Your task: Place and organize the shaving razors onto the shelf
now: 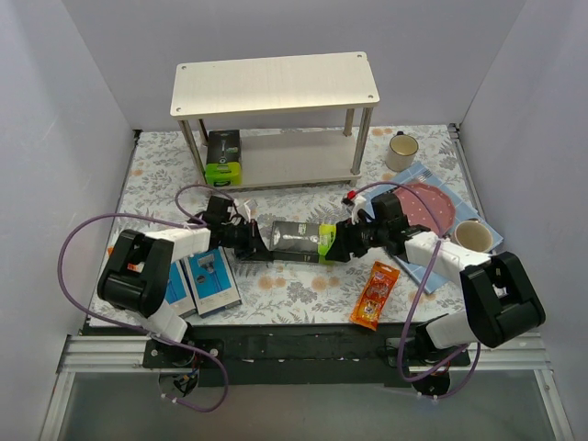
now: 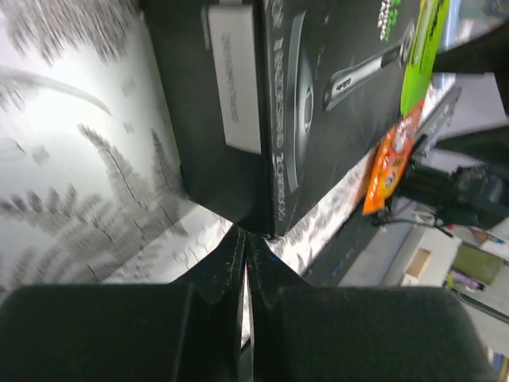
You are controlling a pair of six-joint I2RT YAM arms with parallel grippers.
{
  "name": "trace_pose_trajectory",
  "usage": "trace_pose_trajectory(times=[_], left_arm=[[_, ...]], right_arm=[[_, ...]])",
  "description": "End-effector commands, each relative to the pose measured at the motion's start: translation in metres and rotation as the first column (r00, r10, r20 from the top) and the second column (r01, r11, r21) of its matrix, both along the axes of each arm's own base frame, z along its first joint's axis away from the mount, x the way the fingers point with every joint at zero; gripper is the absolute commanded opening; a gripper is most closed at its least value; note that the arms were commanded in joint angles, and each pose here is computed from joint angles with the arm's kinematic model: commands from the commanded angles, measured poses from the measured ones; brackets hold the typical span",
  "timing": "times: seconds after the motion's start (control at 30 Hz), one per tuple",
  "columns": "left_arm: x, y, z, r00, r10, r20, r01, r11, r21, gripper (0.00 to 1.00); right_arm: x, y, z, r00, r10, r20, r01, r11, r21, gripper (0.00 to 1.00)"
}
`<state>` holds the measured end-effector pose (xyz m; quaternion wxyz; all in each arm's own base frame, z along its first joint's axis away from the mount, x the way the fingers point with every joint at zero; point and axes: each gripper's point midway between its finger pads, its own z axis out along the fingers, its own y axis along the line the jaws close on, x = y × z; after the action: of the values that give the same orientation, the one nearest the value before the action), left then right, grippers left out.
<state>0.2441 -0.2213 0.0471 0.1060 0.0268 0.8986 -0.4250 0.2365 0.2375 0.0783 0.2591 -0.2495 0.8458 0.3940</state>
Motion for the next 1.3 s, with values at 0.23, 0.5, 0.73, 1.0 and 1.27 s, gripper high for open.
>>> trace_pose_trajectory(times=[0.23, 0.5, 0.73, 1.0, 1.27], left_arm=[[0.066, 0.014, 0.005, 0.974, 0.081, 0.210, -0.116, 0.980, 0.161, 0.00], [0.050, 0.023, 0.037, 0.963, 0.105, 0.248, -0.144, 0.979, 0.145, 0.14], [0.008, 0.000, 0.059, 0.986, 0.001, 0.169, 0.017, 0.994, -0.106, 0.73], [-0.011, -0.007, 0.041, 0.998, 0.019, 0.062, -0.006, 0.979, -0.204, 0.75], [-0.006, -0.004, 0.035, 0.996, 0.073, 0.051, -0.063, 0.983, -0.174, 0.86]], right_arm=[[-0.029, 0.085, 0.024, 0.972, 0.224, 0.077, -0.230, 0.970, 0.081, 0.67], [0.004, 0.076, 0.051, 0.988, 0.129, 0.091, -0.138, 0.985, 0.101, 0.66], [0.042, 0.020, 0.056, 0.986, -0.037, 0.160, 0.039, 0.999, -0.005, 0.64], [0.026, 0.013, 0.021, 0.999, -0.023, 0.040, 0.024, 1.000, -0.015, 0.46], [0.001, 0.017, -0.004, 0.993, -0.030, -0.112, 0.035, 0.999, 0.039, 0.41]])
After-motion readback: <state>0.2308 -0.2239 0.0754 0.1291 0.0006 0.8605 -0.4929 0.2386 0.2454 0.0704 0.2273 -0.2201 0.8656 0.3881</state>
